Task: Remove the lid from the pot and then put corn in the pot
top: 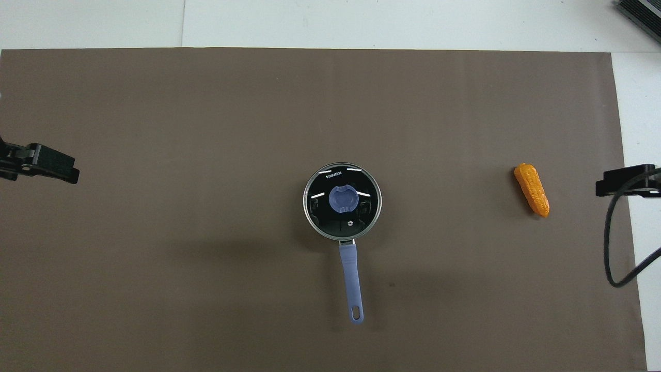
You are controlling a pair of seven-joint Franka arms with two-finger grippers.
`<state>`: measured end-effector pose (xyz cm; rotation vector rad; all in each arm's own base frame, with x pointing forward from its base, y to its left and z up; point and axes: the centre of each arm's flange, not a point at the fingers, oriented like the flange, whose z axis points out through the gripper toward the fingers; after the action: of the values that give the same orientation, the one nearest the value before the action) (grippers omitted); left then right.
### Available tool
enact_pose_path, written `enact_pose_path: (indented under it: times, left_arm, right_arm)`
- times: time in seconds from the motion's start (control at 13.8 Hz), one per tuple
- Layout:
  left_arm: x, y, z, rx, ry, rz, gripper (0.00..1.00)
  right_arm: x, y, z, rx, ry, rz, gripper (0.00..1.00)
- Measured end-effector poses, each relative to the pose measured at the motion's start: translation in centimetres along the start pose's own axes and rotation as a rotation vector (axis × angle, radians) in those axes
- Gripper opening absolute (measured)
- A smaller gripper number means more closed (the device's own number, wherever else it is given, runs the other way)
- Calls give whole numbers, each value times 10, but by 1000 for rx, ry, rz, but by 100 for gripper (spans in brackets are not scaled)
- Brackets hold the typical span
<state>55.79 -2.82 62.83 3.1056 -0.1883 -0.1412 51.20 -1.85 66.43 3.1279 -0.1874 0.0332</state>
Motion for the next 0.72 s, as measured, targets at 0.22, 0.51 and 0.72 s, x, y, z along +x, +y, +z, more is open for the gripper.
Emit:
enact_pose_path:
  times: [0.22,0.51,0.72]
  left_arm:
    - [-1,0,0,0,0,0,100]
    - [-1,1,0,0,-1,2,100]
    - [1,4,10,-1,-12,8,100]
  right_arm:
    - [0,0,0,0,0,-1,100]
    - [0,0,0,0,0,0,100]
    - [0,1,-1,0,1,2,100]
